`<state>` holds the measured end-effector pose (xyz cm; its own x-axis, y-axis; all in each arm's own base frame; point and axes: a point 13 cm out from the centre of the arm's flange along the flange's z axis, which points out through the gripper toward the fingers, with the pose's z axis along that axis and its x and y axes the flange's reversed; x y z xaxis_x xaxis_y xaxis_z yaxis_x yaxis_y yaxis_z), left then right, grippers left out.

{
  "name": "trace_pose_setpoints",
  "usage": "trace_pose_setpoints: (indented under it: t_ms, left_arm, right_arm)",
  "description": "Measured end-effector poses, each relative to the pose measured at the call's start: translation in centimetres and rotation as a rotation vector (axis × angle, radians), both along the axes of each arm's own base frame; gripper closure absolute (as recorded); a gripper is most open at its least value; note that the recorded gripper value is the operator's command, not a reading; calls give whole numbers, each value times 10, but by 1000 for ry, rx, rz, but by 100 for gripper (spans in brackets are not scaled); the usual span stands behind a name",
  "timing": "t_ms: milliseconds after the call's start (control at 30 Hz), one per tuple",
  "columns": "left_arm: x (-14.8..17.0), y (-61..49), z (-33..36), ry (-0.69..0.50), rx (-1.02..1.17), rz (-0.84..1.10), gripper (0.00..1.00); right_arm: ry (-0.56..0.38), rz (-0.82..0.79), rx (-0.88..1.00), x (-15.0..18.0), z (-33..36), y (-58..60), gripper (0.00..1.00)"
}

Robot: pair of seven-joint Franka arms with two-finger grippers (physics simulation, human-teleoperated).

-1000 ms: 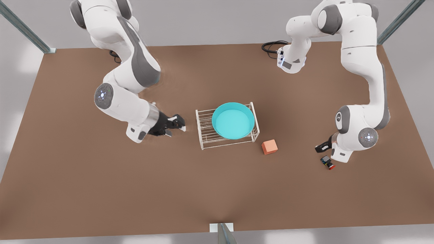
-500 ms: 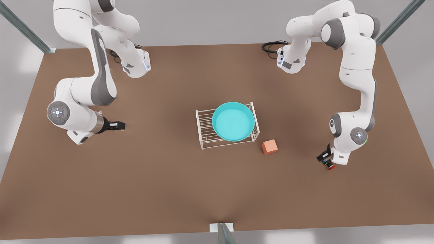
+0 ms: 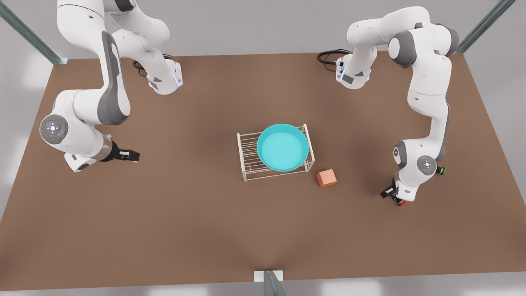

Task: Place the plate on the shelf with right arm and place the red button switch in the plate with left arm

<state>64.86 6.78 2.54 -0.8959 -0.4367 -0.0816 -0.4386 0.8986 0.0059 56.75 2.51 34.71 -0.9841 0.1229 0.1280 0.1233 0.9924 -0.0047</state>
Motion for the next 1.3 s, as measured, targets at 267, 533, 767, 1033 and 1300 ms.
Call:
trace_pose_setpoints:
  t_ms: [267,533,767,1033,1300]
  left_arm:
    - [14,2,24,-37,23,39,84]
    - [68,-61,111,-129,8,-15,82]
    - [50,-295,263,-183,-83,-218,81]
    - [-110,-466,300,45,-112,-328,81]
    - [-168,-475,263,187,-35,-257,0]
  right_arm:
    - [-2,-25,-5,1,-1,1,0]
    - [-2,-40,-7,1,-1,3,0]
    - [-1,-50,-9,1,-1,3,0]
    - [2,-58,-10,0,-1,2,0]
    - [5,-63,-11,0,-2,2,0]
